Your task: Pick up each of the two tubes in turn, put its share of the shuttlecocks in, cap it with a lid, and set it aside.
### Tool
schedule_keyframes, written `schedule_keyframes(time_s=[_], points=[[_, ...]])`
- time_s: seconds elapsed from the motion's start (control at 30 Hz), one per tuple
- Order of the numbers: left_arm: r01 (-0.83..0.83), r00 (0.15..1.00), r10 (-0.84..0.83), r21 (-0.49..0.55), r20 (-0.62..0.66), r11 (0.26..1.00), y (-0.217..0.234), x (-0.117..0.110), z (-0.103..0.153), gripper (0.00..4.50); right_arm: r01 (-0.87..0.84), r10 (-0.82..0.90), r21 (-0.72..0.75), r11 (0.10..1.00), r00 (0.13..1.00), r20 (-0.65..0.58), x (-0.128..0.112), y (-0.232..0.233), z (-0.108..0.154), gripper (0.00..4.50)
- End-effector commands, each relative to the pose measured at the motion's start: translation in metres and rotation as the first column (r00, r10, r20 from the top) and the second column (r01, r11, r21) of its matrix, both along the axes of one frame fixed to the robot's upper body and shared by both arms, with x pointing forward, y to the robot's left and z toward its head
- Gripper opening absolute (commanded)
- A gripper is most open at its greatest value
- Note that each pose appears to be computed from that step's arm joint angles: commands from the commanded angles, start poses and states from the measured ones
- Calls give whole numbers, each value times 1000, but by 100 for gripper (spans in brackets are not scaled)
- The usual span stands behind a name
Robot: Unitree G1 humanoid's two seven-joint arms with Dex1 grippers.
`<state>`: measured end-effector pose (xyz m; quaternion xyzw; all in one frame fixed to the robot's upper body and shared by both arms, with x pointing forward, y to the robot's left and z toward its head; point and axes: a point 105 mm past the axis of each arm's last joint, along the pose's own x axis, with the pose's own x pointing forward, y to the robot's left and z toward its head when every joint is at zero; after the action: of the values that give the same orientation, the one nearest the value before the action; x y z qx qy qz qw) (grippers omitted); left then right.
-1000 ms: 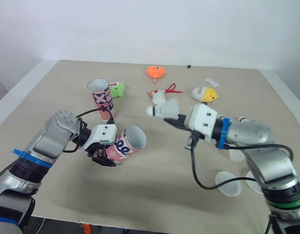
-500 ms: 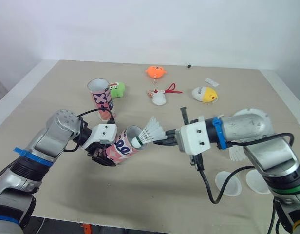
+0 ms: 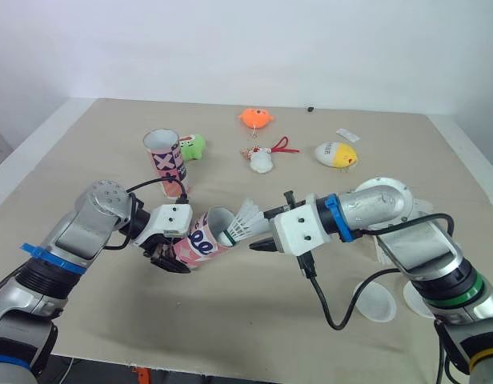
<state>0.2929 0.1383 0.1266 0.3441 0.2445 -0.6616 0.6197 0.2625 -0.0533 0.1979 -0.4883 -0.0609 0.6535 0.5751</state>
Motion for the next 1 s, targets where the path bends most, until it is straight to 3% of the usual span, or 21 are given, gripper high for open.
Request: schedule_keyframes(time_s=[0.03, 0.33, 0.47, 0.57, 0.7, 1.0], points=[[26, 998, -26, 7, -60, 1000, -6, -7, -16, 343, -77, 81, 73, 994, 995, -58, -23, 0, 25, 246], [29, 998, -29, 0, -62, 1000, -9, -6, -17, 343, -67, 106, 211, 975, 978, -181, -33, 1, 46, 246], [32, 998, -32, -4, -62, 999, -11, -6, -17, 343, 63, 14, 260, 963, 958, -285, -27, -25, 49, 246], [30, 997, -30, -7, -65, 1000, -11, -8, -18, 343, 295, -219, 260, 919, 933, -285, -10, -56, 38, 246], [25, 997, -26, -9, -71, 1000, -10, -10, -20, 343, 576, -480, 292, 763, 808, -342, -7, -99, 23, 246], [62, 994, -64, -16, -92, 998, -18, -10, -24, 343, 877, -740, 207, 434, 478, -473, -60, -168, -21, 246]])
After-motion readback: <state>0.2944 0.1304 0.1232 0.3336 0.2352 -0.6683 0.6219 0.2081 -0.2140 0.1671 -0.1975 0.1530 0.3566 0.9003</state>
